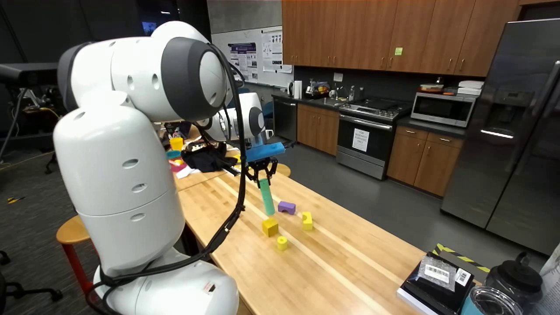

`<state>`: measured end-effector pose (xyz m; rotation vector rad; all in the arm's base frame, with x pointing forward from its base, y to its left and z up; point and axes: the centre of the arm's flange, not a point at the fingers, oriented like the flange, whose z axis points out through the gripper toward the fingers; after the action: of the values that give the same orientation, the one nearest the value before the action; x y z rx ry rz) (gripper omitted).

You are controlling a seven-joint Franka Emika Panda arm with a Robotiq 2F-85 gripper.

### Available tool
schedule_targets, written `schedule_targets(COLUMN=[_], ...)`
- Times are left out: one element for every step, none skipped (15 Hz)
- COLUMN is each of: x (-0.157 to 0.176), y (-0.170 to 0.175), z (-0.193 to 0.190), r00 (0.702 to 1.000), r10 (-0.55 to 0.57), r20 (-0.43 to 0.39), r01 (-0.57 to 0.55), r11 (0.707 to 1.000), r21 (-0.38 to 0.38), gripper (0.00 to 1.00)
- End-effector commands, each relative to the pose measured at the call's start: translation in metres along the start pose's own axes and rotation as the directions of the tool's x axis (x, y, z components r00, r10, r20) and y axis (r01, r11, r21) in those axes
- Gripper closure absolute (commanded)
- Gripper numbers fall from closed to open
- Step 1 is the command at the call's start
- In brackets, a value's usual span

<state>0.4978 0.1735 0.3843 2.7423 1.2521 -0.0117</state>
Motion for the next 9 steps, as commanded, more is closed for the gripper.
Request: schedule_targets(x=[-0.015,-0.015,-0.016,-0.016,-0.016,-0.016,-0.016,-0.017,-0.017], y=[-0.006,-0.007,-0.008,-0.009,-0.010,-0.010,-0.011,-0.011,-0.011], z=[-0.002,-0.001,0.000,0.002,0.003,0.005,0.006,0.007,0.008], r00=[1.000,1.000,1.000,1.000,1.000,1.000,1.000,1.000,1.000], r10=[0.017,0.016,0.015,0.015,0.014,0.015,0.015,0.016,0.017], r20=[-0.016,-0.017,-0.019,-0.015,-0.016,-0.015,-0.016,-0.017,-0.018], r01=[-0.017,-0.016,-0.015,-0.015,-0.014,-0.015,-0.014,-0.016,-0.017], r11=[1.000,1.000,1.000,1.000,1.000,1.000,1.000,1.000,1.000], r21=[-0.007,-0.004,0.000,0.000,0.002,0.004,0.005,0.007,0.009], gripper=[0.85,0.85,0.85,0.85,0.85,0.85,0.85,0.85,0.85])
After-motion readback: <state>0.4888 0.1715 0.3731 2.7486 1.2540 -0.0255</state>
